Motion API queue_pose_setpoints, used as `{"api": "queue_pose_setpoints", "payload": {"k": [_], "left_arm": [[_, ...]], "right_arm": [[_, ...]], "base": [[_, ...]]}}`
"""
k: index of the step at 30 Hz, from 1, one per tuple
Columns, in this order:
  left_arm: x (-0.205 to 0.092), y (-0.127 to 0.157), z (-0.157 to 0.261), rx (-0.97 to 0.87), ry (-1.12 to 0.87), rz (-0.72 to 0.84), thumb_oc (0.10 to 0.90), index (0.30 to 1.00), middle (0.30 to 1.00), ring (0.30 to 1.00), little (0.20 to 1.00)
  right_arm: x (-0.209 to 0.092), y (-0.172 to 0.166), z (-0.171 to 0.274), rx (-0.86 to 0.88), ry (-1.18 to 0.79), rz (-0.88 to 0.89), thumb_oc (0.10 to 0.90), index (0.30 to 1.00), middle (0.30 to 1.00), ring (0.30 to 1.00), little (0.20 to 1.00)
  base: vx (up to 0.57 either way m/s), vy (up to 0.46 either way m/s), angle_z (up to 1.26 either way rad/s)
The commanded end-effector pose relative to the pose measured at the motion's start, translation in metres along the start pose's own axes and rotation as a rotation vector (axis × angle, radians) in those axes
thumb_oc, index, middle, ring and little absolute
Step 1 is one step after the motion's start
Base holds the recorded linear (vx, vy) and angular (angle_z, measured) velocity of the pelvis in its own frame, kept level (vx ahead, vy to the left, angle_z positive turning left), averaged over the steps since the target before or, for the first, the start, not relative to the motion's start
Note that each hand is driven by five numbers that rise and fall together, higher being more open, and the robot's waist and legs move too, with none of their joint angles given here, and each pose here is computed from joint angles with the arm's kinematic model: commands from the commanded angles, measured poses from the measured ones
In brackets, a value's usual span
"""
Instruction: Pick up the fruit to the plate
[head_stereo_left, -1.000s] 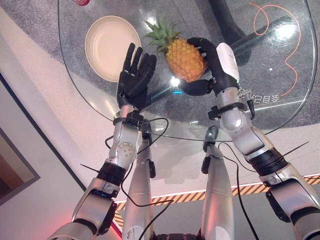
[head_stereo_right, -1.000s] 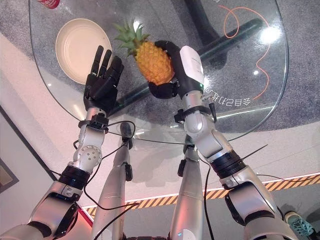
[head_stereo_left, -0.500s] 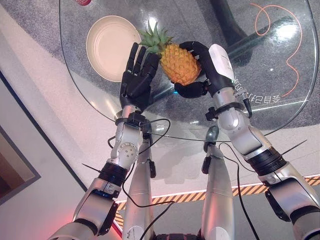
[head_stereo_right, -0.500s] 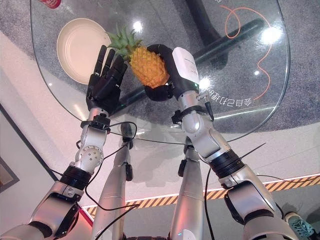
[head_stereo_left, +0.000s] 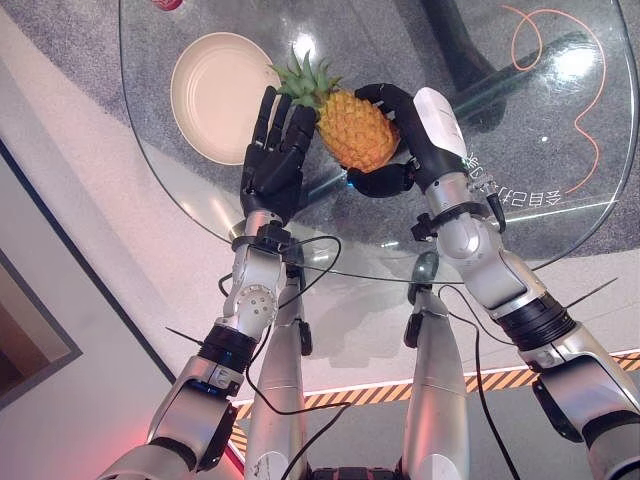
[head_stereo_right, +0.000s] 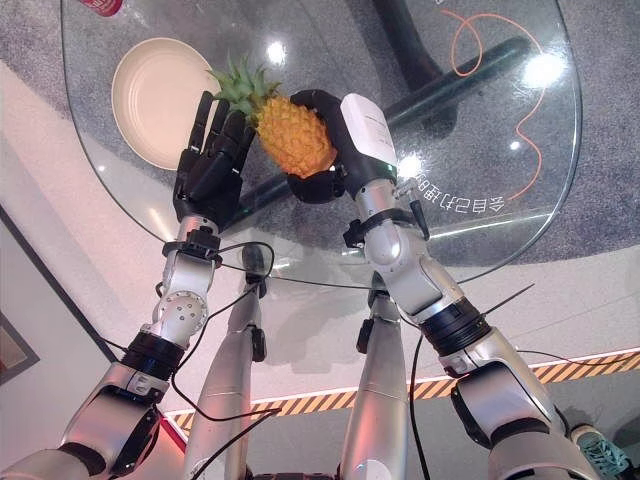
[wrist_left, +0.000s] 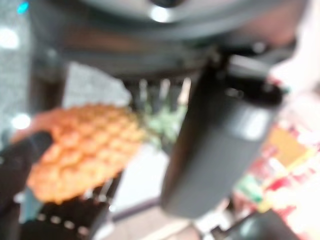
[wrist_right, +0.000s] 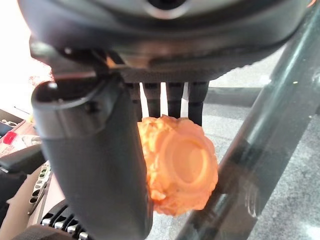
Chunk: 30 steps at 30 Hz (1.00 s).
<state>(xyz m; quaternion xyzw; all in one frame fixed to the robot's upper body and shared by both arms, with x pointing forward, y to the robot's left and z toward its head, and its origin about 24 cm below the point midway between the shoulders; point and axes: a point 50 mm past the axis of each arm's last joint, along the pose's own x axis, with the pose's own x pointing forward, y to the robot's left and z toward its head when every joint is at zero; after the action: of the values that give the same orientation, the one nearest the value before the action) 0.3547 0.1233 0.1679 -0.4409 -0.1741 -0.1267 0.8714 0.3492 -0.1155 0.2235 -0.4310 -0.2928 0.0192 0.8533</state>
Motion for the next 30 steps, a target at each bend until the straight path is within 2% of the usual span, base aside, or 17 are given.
{"api": "queue_pose_setpoints", "payload": {"k": [1,11,30], "left_arm": [[0.013,-0.049,0.021,-0.024,-0.114,-0.229,0.800,0.900,0.900,0.900,0.900],[0.013,-0.049,0.023,-0.041,-0.135,-0.177,0.800,0.900,0.900,0.900,0.900],[0.012,-0.056,0.027,-0.036,-0.160,-0.200,0.800,0.900,0.900,0.900,0.900]], "right_arm": [[0.003,0.005,0.074,-0.001,-0.351,0.054,0.100,0.300,0.300,0.300,0.200],[0.003,-0.002,0.086,-0.033,-0.418,0.015,0.100,0.300,0.300,0.300,0.200],[-0.002,-0.020,0.109,-0.039,-0.537,-0.077,0.100,0.300,0.300,0.300,0.200]], "base": [[0.00,0.000,0.00],[0.00,0.000,0.00],[-0.01,0.000,0.00]]}}
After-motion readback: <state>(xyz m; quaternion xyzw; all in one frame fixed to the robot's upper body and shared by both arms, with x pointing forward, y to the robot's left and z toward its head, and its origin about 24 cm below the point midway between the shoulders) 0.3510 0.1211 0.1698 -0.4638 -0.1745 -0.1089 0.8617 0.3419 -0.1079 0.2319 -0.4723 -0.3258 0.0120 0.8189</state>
